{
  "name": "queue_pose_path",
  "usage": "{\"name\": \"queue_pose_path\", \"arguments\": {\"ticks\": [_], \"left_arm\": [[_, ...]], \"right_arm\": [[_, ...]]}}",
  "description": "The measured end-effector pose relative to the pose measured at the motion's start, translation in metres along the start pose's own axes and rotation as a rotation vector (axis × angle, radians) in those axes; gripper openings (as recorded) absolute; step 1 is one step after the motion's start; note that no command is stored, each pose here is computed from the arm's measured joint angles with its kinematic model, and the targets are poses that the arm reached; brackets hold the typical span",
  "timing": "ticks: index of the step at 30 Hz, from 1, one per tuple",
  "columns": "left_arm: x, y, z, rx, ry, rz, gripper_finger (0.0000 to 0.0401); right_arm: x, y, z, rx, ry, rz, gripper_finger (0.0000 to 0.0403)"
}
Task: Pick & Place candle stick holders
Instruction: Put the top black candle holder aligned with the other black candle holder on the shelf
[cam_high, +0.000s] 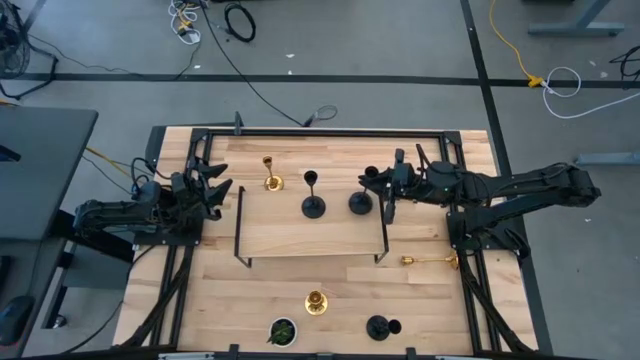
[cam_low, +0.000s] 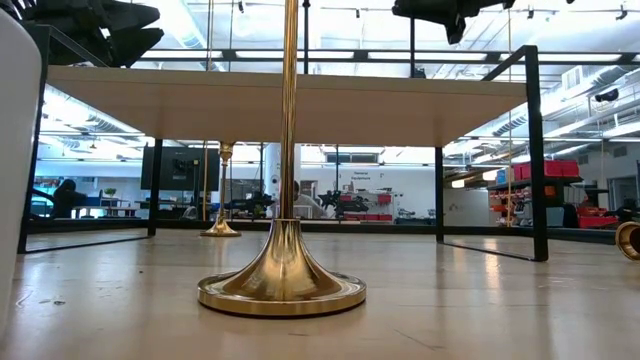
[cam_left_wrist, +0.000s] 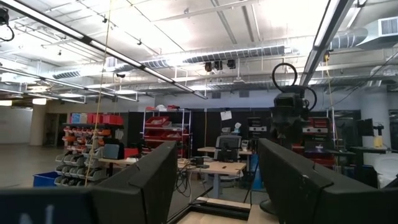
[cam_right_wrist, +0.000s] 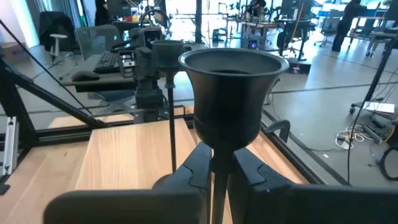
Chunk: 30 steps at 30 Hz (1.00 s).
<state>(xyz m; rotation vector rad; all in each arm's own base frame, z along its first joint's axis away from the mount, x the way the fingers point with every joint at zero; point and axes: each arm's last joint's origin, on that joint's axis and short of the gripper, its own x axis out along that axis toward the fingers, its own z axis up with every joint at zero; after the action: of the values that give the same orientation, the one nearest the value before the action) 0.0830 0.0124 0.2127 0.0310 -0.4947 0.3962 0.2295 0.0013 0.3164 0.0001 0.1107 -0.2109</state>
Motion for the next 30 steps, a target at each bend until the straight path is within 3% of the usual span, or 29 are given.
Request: {"name": "queue_pose_path", "arguments": {"ticks": [18,30], "left_arm": [[0.000,0.000,0.000,0.000,0.000,0.001,0.0222],[0.000,0.000,0.000,0.000,0.000,0.001,0.0222]], "right_arm": [[0.012,0.003,-0.007,-0.003,0.018,0.001,0.0024],[0.012,0.003,-0.007,0.006,0.018,0.004,0.0078]]}}
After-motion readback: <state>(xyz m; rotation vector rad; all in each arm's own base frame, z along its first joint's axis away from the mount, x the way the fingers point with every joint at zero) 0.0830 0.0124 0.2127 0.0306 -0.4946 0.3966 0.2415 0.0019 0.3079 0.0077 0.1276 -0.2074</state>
